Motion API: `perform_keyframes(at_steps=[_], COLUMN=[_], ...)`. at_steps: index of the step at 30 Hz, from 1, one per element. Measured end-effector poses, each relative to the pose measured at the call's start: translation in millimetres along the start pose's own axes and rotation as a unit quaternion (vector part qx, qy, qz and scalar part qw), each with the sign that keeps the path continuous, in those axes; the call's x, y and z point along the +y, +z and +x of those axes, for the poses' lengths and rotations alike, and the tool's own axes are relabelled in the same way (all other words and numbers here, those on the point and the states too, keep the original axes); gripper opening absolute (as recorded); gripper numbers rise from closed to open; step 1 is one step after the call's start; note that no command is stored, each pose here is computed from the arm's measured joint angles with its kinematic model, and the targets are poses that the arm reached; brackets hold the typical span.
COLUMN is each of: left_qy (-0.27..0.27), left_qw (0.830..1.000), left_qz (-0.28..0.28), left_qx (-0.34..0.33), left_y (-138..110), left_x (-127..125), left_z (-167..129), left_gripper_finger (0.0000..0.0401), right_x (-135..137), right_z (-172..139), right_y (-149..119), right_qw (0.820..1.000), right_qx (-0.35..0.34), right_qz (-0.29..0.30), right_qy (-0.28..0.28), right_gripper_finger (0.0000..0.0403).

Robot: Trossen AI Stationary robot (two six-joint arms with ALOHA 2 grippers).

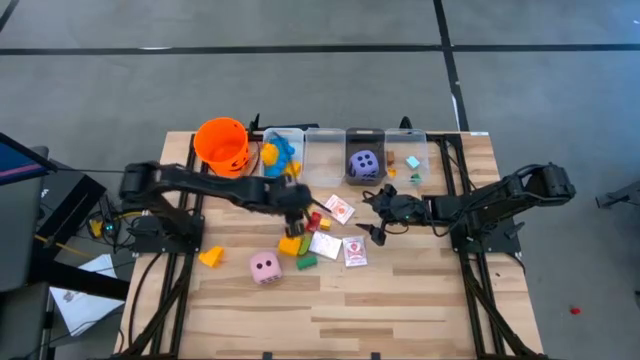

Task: Pick & Place Toys
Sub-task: Put the top right big yellow game piece into the white bin, then put the small yellow game piece into the right transparent bin

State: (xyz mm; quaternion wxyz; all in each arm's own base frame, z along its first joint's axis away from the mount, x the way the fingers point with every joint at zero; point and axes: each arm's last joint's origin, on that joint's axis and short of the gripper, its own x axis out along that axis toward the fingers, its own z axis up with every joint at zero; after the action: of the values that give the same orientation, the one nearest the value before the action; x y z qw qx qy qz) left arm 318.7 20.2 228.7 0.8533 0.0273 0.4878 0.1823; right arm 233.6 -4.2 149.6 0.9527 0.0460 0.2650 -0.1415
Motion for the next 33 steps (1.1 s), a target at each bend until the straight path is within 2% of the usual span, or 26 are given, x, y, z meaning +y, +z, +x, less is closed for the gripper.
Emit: perform_keyframes(at_steps=[3,7,11,14,17,23,25,30,33], left_qy=[0.063,0.14,0.179,0.196,0.204,0.179,0.179,0.182,0.174], left_qw=[0.995,0.978,0.959,0.949,0.947,0.955,0.955,0.957,0.958], left_qz=[-0.031,-0.084,-0.136,-0.164,-0.178,-0.188,-0.191,-0.19,-0.19], left_qx=[-0.064,-0.131,-0.174,-0.185,-0.176,-0.143,-0.139,-0.123,-0.126], left_y=[6,6,2,-1,-4,-5,-4,-4,-3], left_x=[20,50,78,94,107,122,125,127,126], left_z=[-35,-74,-102,-109,-107,-89,-84,-74,-74], left_gripper_finger=[0.0126,0.0126,0.0126,0.0126,0.0126,0.0128,0.0167,0.0301,0.0353], right_x=[0,1,1,1,1,1,1,3,4], right_z=[0,0,0,0,0,0,0,-1,-1], right_y=[1,3,4,5,5,5,5,4,4], right_qw=[1.0,1.0,1.0,1.0,1.0,1.0,1.0,0.999,0.999], right_qx=[-0.003,-0.015,-0.021,-0.023,-0.025,-0.024,-0.024,-0.023,-0.023], right_qz=[0.001,0.004,0.006,0.006,0.009,0.014,0.018,0.021,0.02], right_qy=[0.001,0.003,0.004,0.004,0.005,0.005,0.006,0.011,0.012], right_gripper_finger=[0.0382,0.0382,0.0382,0.0382,0.0382,0.0382,0.0382,0.0382,0.0382])
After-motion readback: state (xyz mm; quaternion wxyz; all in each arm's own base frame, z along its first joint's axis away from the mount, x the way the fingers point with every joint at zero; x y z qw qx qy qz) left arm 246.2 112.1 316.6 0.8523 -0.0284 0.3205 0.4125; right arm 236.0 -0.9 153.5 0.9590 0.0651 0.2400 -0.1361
